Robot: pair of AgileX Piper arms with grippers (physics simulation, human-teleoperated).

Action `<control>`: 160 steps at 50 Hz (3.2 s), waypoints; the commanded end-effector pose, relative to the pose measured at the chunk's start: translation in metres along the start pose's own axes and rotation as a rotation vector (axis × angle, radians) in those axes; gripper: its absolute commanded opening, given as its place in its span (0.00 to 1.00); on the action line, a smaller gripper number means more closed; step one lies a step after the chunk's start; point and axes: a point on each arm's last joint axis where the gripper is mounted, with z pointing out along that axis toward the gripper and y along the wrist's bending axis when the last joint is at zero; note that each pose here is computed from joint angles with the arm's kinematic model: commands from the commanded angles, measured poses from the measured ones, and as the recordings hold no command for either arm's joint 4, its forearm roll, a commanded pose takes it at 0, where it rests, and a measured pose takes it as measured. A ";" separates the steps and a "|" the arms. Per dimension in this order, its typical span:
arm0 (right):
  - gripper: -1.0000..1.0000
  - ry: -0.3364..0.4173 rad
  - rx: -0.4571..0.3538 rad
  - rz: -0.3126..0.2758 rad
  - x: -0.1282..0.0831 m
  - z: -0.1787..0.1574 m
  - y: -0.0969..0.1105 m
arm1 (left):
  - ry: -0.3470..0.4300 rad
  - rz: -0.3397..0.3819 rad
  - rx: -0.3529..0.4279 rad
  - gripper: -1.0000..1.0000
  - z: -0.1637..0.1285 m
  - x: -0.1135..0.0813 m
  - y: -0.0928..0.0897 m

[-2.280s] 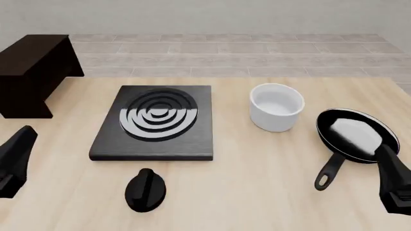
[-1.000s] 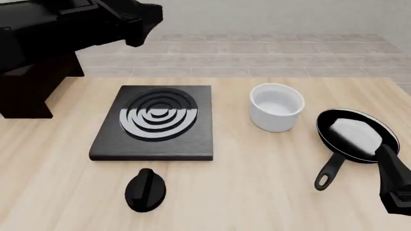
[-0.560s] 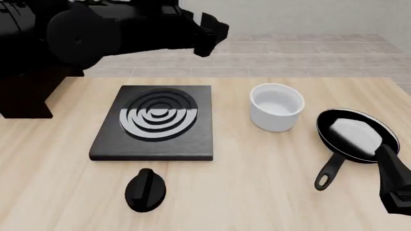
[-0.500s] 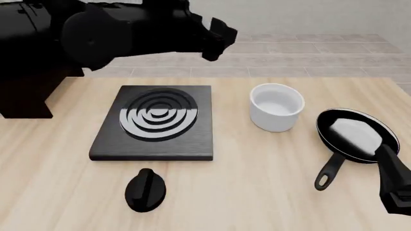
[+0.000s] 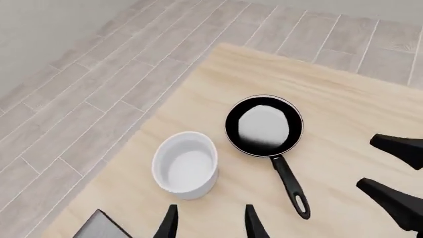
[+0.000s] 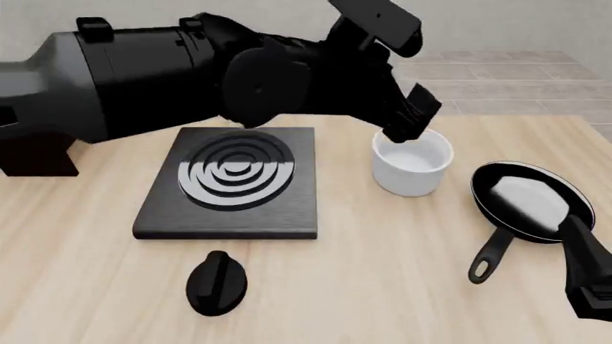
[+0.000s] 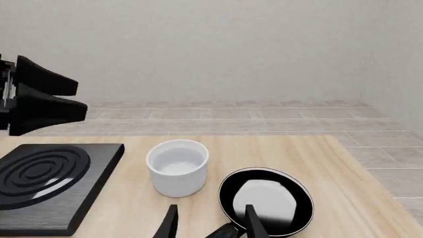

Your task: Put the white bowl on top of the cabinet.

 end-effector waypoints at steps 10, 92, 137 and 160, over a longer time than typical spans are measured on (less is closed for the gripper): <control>1.00 0.001 0.000 0.001 0.000 0.000 0.000 | 0.051 0.118 0.091 1.00 0.032 -0.005 -0.036; 1.00 0.000 0.000 0.000 0.000 0.000 0.000 | 0.371 0.280 0.107 1.00 0.171 0.082 -0.004; 1.00 0.001 0.000 0.000 0.000 0.000 0.000 | 0.418 0.355 0.125 1.00 0.215 0.106 0.004; 1.00 0.000 0.000 0.000 0.000 0.000 0.000 | 0.481 0.350 0.124 1.00 0.242 0.122 0.023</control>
